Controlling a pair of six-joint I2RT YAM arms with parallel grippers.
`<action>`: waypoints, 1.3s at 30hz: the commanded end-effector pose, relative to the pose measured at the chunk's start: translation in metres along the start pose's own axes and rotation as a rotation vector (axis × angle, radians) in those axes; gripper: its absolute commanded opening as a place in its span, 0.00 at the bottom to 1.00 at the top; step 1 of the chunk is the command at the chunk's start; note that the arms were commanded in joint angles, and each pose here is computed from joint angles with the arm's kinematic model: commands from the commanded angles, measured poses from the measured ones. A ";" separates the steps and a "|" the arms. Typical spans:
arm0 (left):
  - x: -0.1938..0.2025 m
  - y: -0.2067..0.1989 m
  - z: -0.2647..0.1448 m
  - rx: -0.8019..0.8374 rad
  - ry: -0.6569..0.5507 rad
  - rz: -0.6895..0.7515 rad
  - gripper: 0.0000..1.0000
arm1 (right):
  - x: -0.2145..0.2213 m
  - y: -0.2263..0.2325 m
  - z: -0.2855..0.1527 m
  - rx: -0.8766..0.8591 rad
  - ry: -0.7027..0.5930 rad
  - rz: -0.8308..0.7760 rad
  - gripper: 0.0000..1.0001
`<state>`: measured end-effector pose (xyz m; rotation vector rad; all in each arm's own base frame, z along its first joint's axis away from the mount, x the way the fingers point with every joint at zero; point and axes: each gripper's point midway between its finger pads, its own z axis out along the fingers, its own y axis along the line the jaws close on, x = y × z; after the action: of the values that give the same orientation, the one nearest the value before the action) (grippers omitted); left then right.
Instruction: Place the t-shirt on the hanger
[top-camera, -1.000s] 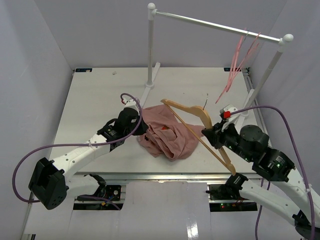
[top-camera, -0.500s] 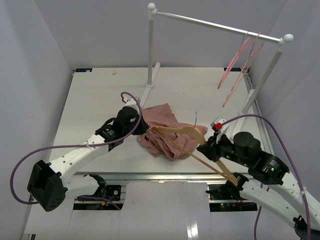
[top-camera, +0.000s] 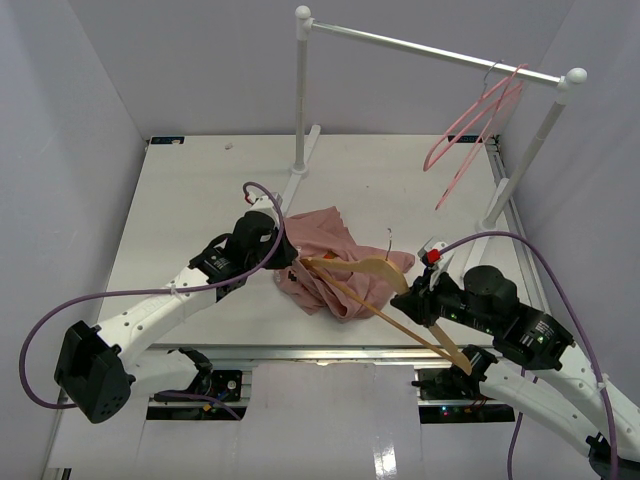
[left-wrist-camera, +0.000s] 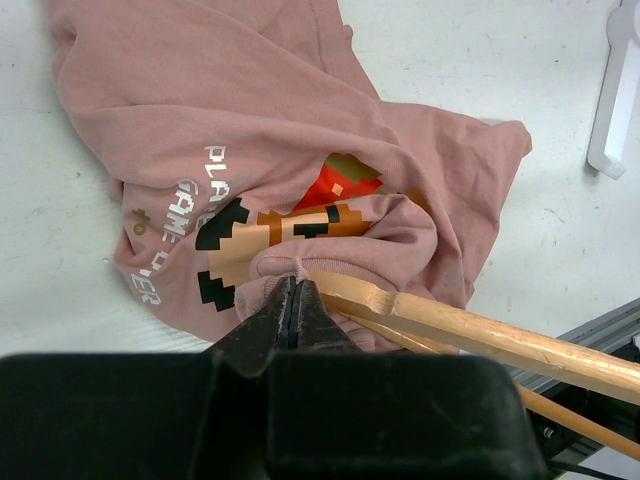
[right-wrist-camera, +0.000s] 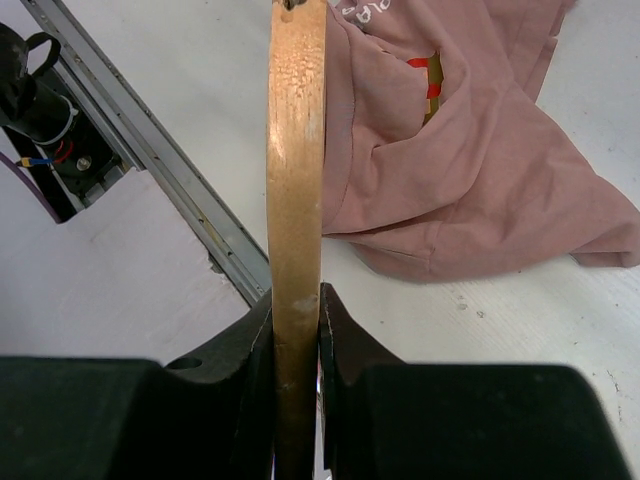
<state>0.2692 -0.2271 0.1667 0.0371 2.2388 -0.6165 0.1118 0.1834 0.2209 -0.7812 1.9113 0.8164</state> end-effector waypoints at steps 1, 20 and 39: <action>-0.023 -0.007 -0.014 0.006 -0.061 0.005 0.00 | -0.019 0.008 -0.006 -0.033 -0.070 0.002 0.08; -0.007 0.005 -0.013 -0.035 0.001 0.038 0.00 | -0.022 0.008 -0.019 -0.012 -0.060 0.013 0.08; 0.012 0.021 -0.005 -0.104 0.070 0.032 0.00 | -0.021 0.026 -0.022 -0.118 -0.062 -0.015 0.08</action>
<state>0.2557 -0.2088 0.1427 0.0637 2.3523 -0.4939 0.0925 0.1800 0.2237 -0.8234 1.9300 0.8848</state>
